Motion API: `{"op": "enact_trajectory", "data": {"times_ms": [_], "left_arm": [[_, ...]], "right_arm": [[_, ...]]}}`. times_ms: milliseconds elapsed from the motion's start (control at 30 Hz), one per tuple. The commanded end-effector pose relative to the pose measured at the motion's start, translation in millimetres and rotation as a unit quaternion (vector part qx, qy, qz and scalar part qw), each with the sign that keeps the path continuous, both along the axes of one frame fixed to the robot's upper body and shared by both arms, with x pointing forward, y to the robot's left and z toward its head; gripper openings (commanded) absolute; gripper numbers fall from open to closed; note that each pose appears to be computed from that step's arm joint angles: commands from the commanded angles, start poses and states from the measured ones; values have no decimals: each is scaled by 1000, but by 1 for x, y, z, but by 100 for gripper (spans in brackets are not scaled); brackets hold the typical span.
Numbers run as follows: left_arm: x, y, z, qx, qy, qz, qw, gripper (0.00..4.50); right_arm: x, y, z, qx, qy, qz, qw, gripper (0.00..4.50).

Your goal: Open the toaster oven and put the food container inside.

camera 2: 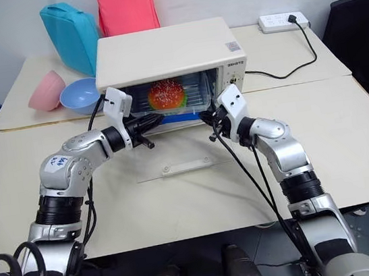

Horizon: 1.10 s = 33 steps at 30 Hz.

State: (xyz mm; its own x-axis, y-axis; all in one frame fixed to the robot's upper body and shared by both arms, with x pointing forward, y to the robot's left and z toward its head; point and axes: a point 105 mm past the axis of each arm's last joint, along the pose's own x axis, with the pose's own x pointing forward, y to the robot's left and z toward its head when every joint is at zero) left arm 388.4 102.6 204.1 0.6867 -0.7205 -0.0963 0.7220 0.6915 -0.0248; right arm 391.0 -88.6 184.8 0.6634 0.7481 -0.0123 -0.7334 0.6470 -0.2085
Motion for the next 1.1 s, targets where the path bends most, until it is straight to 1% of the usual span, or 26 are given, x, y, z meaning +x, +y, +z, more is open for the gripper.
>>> {"op": "enact_trajectory", "data": {"times_ms": [33, 133, 167, 267, 333, 367, 467, 567, 633, 667, 800, 900, 933, 967, 1000, 1033, 1100], "left_arm": [[-23, 13, 29, -10, -42, -42, 998, 4], [-49, 30, 35, -8, -40, -76, 996, 4], [-61, 39, 39, -9, -40, -85, 996, 21], [-85, 56, 46, -7, -36, -103, 994, 89], [-108, 69, 54, -11, -30, -130, 991, 149], [-120, 77, 58, -8, -25, -144, 989, 188], [-143, 90, 64, 15, -14, -164, 986, 279], [-148, 101, 66, 36, -12, -154, 987, 370], [-149, 105, 70, 43, -17, -151, 988, 434], [-150, 107, 71, 48, -22, -150, 987, 445], [-149, 109, 76, 78, -41, -144, 986, 445], [-147, 109, 79, 79, -49, -142, 986, 445], [-147, 110, 79, 80, -50, -141, 985, 445], [-146, 110, 79, 84, -51, -139, 985, 445], [-146, 111, 78, 85, -52, -137, 986, 445], [-145, 113, 78, 85, -53, -133, 986, 445], [-144, 114, 78, 83, -57, -129, 987, 445]], "right_arm": [[-22, -8, 16, 1, -26, 39, 999, 0], [-49, -22, 12, -8, -7, 68, 998, 0], [-62, -28, 9, -10, 7, 79, 997, 0], [-88, -39, 0, -17, 45, 94, 994, 0], [-107, -47, -21, -33, 84, 87, 992, 0], [-114, -50, -31, -36, 103, 77, 991, 0], [-118, -54, -54, -43, 126, 38, 990, 0], [-107, -55, -68, -38, 130, -7, 991, 0], [-95, -55, -76, -34, 127, -40, 991, 0], [-89, -55, -80, -30, 126, -53, 990, 0], [-70, -50, -91, -21, 122, -76, 989, 0], [-59, -46, -88, -6, 114, -79, 990, 0], [-56, -43, -83, 0, 106, -72, 992, 0], [-55, -41, -75, 9, 97, -64, 993, 0], [-54, -39, -59, 29, 83, -51, 995, 0], [-54, -38, -34, 59, 66, -32, 996, 0], [-58, -37, 10, 94, 29, 3, 995, 0]]}}
